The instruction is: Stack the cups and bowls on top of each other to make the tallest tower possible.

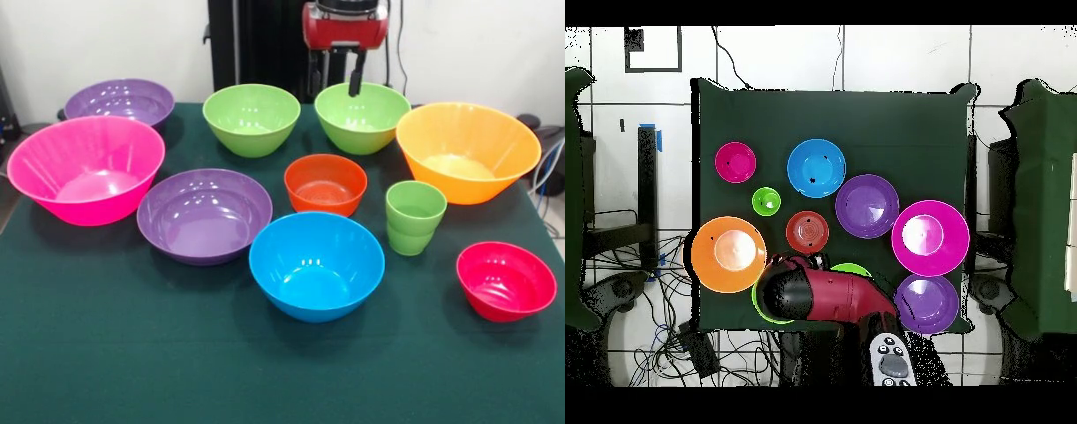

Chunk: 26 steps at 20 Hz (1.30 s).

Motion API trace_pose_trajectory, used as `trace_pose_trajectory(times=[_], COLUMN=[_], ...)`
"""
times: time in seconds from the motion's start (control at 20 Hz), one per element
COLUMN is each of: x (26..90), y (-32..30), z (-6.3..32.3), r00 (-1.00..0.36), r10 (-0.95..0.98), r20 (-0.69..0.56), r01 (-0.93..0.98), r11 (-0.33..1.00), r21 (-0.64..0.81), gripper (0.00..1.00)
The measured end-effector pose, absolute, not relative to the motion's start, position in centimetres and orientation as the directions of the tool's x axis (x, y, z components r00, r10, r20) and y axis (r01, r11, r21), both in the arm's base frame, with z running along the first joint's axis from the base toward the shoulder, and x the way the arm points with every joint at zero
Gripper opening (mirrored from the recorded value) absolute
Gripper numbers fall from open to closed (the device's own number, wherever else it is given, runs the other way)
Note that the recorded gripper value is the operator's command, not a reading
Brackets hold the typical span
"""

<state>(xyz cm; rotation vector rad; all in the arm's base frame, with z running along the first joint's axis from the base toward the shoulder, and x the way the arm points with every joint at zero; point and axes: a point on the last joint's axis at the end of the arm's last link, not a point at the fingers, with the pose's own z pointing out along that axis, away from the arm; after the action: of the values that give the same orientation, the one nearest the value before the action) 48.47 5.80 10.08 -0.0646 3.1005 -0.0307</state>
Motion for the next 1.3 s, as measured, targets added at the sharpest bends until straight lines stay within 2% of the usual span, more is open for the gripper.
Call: trace_pose_trajectory(times=[0.35,1.3], x=[51.1,55.5], y=[2.9,-3.8], z=[11.9,13.1], r00=[-0.999,-0.996], r10=[-0.007,0.016], r20=[-0.044,-0.093], r01=[-0.006,0.022], r11=[0.999,0.997], r21=[-0.033,-0.068], gripper=[1.00,1.00])
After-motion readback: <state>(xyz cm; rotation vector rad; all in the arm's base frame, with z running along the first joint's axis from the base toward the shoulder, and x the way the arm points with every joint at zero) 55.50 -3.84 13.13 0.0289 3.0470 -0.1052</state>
